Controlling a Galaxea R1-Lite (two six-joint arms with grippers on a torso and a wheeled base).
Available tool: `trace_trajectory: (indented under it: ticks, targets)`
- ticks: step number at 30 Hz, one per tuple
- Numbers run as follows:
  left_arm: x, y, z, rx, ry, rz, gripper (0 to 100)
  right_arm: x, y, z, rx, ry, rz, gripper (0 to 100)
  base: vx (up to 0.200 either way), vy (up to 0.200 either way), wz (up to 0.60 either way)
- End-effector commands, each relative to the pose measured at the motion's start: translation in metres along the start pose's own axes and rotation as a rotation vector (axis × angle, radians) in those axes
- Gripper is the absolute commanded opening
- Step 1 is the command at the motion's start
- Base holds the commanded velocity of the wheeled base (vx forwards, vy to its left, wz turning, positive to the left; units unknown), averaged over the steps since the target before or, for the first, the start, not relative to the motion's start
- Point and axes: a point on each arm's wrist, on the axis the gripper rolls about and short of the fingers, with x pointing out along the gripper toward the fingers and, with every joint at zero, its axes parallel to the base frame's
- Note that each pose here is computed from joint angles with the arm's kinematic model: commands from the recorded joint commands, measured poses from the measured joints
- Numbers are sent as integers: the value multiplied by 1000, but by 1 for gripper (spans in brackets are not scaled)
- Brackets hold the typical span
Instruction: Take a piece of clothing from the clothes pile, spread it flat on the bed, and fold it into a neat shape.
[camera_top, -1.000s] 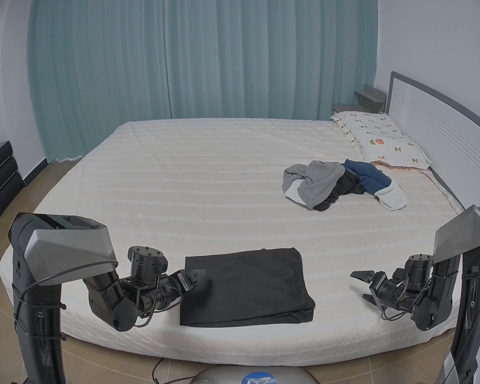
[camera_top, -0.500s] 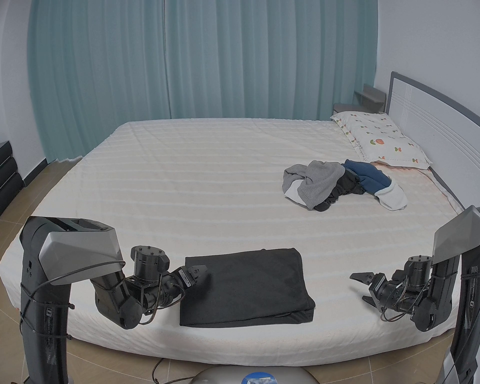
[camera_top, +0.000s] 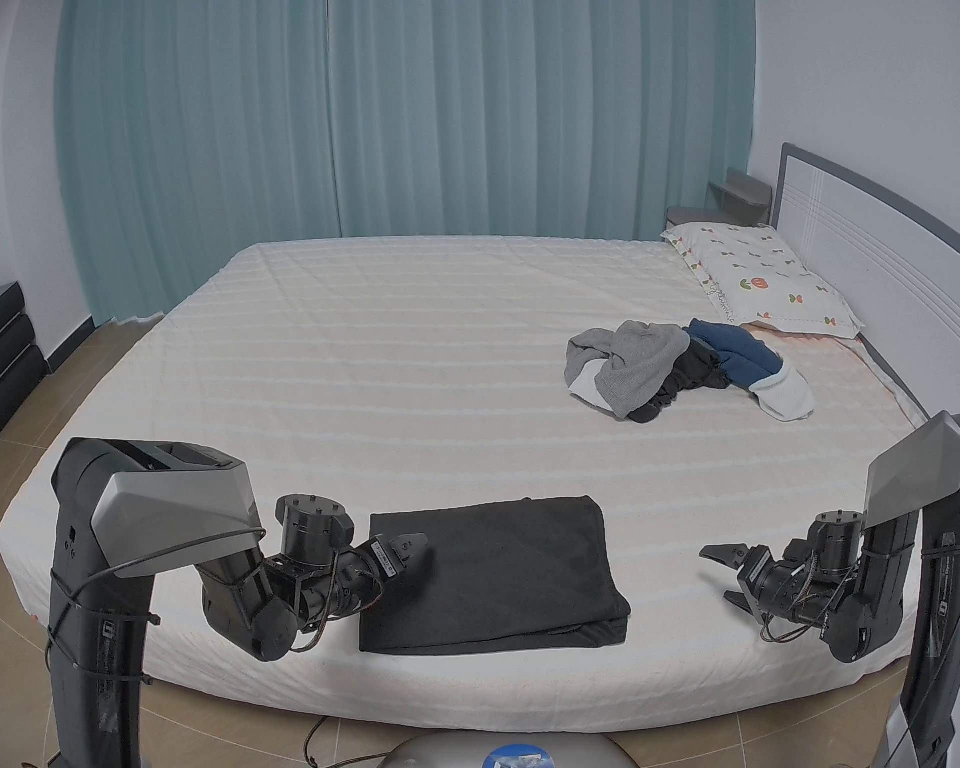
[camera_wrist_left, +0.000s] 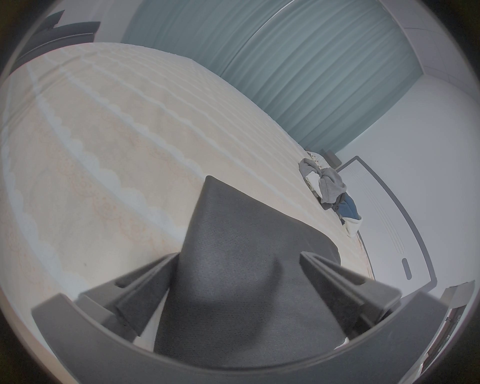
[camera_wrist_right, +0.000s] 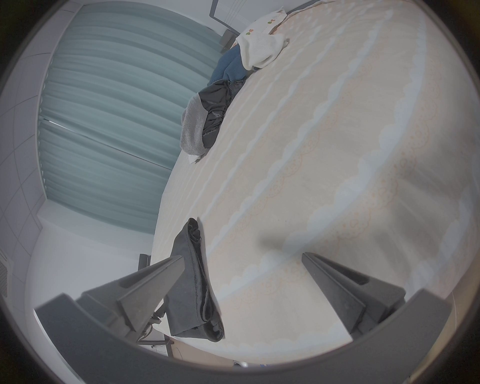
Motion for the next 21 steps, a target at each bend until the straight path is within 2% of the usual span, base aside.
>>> trace_trajectory:
  ticks: [1,21]
  targets:
    - [1,1,-1,2,4,4,0,0,1,1,-4,-6,8,100,0,0,0]
    - [-1,2,-2,5,1,18,0,0,0,0,-5,-2,4,100,0,0,0]
